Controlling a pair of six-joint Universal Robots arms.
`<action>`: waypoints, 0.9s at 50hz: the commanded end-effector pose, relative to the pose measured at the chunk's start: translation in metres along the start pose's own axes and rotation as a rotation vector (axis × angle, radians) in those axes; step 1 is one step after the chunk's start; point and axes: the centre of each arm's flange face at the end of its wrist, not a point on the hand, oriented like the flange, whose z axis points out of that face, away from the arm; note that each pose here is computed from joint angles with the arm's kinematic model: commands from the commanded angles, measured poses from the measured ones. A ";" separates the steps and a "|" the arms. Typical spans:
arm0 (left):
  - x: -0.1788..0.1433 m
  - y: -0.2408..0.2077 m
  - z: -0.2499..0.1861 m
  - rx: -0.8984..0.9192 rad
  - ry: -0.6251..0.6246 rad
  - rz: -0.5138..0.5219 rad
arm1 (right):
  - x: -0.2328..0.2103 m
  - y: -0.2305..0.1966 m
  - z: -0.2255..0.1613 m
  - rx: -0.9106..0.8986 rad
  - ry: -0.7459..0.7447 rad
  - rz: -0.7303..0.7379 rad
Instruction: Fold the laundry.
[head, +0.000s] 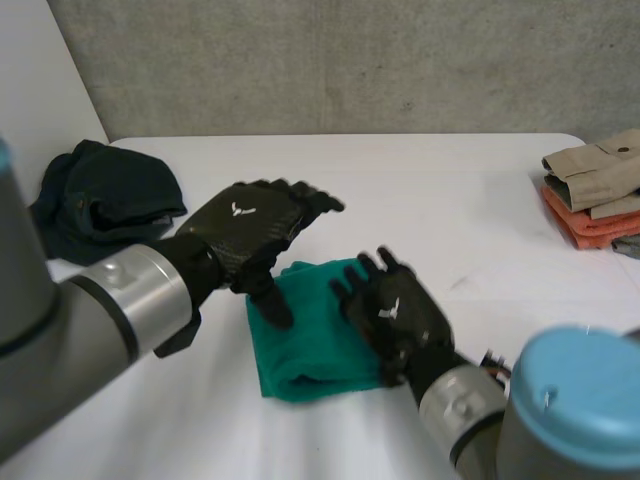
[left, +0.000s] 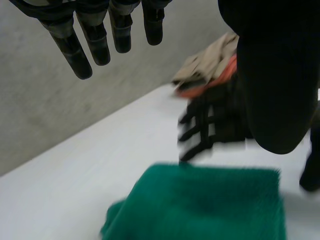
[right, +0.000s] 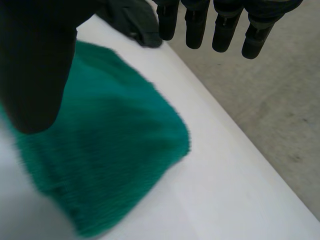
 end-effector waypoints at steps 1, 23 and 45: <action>0.006 -0.017 -0.005 0.073 0.246 -0.008 | -0.028 0.025 -0.005 0.015 -0.049 -0.005; 0.033 -0.012 0.002 0.021 0.340 -0.016 | -0.040 0.048 0.045 0.108 0.007 -0.111; 0.028 -0.029 -0.002 0.077 0.321 0.006 | 0.001 0.011 0.086 0.270 0.077 -0.037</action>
